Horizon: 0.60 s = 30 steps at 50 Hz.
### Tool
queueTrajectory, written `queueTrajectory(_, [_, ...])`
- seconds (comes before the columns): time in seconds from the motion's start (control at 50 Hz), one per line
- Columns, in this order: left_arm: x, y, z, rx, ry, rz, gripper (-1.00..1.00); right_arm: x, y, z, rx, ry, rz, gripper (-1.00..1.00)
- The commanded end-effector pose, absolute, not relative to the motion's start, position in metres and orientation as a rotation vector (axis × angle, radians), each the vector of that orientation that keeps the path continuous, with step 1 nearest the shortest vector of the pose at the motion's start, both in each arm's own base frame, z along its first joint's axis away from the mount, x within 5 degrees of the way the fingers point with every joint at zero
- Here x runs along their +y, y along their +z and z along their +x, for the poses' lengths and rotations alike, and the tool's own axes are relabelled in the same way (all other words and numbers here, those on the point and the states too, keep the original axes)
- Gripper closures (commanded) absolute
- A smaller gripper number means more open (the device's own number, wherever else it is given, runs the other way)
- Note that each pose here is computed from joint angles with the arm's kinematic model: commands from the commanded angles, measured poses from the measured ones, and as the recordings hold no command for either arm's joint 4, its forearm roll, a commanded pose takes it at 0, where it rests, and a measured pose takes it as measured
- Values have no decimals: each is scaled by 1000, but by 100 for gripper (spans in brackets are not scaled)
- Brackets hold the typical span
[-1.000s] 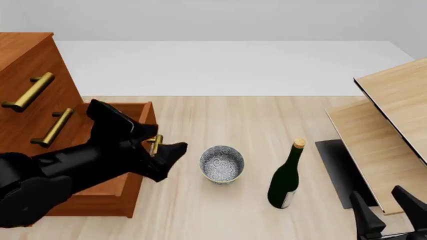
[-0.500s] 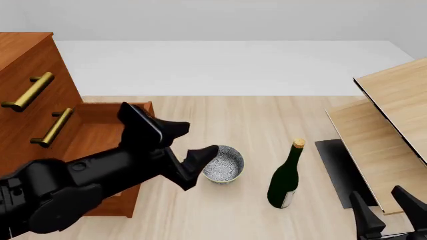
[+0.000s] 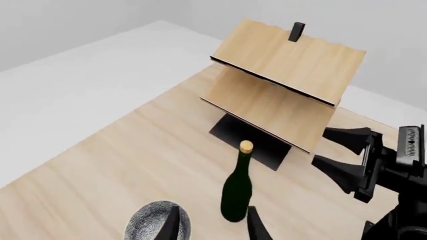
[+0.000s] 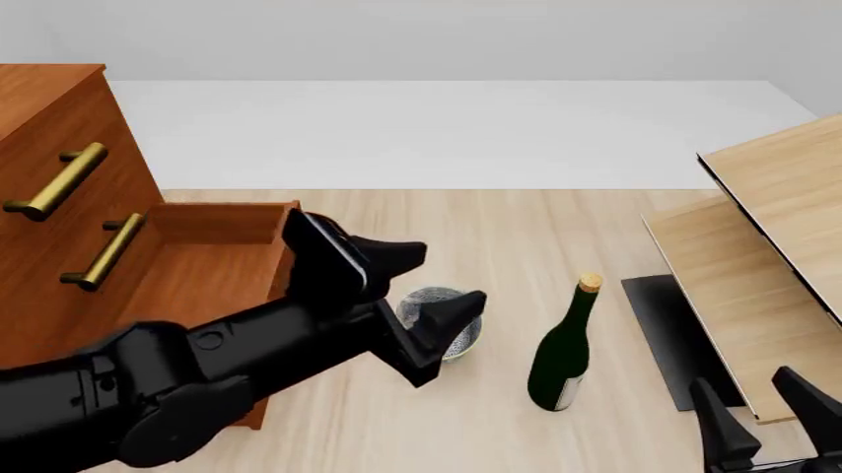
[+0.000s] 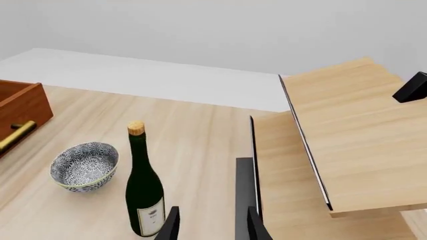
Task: Put the wine bottle in the bottom drawer of the cabinet.
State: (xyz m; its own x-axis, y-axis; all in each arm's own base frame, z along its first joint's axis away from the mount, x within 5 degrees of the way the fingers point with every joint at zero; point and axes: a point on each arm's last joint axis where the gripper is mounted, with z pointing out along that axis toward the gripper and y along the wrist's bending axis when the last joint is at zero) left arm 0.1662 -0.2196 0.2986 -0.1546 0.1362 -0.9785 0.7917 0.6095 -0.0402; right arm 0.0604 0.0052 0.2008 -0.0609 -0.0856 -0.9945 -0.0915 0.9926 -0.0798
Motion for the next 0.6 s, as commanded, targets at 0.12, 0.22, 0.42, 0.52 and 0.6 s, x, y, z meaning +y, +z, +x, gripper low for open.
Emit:
queueTrajectory(0.12, [-245, 301, 163, 1611, -759, 802, -100, 5, 201, 61, 1634, 6, -130, -100])
queueTrajectory(0.22, [-256, 301, 164, 1601, -766, 825, -100, 5, 201, 60, 1634, 4, -128, -100])
queueTrajectory(0.42, [-277, 296, 166, 1594, -776, 861, -100, 5, 201, 60, 1635, 5, -124, -100])
queueTrajectory(0.52, [-285, 293, 170, 1591, -764, 879, -100, 5, 200, 60, 1638, 4, -126, -100])
queueTrajectory(0.6, [-292, 292, 170, 1592, -765, 893, -100, 5, 200, 60, 1639, 5, -128, -100])
